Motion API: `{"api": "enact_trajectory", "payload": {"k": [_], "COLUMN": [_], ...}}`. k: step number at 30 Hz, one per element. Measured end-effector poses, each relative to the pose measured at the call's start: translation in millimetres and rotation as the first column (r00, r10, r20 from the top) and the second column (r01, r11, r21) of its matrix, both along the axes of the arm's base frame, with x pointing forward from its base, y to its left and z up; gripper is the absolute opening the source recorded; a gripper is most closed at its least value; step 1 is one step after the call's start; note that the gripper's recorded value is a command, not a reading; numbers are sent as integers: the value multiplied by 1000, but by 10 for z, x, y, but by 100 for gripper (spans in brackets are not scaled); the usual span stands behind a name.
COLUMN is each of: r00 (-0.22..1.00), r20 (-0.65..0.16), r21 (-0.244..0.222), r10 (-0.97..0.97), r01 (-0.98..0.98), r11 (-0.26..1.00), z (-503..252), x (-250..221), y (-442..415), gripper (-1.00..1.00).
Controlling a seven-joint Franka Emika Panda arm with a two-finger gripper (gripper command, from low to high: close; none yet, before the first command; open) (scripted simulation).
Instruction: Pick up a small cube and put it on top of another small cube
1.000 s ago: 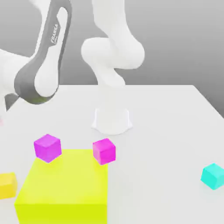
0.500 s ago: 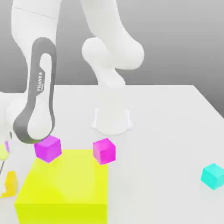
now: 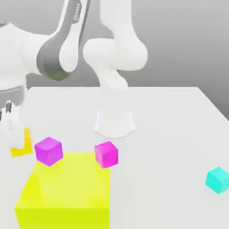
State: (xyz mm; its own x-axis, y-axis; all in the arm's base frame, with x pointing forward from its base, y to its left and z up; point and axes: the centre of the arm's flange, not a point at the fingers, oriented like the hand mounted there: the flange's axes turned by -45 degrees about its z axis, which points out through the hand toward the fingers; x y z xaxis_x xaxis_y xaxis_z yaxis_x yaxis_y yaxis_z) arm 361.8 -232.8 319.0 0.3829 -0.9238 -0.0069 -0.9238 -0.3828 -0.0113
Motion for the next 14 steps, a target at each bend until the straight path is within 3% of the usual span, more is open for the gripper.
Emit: {"api": "enact_trajectory", "payload": {"k": [5, 10, 11, 14], "r00": [998, 997, 997, 997], "r20": [-3, -5, -6, -5], "r21": [-6, -9, -9, -9], "r10": [64, 76, 76, 76], "r01": [-64, -76, -76, -76], "r11": [998, 997, 997, 997], "z": [334, -158, -233, -233], "x": [-208, -241, -247, -247], "y": [350, 406, 410, 410], "gripper": [-100, -100, 100, 100]}}
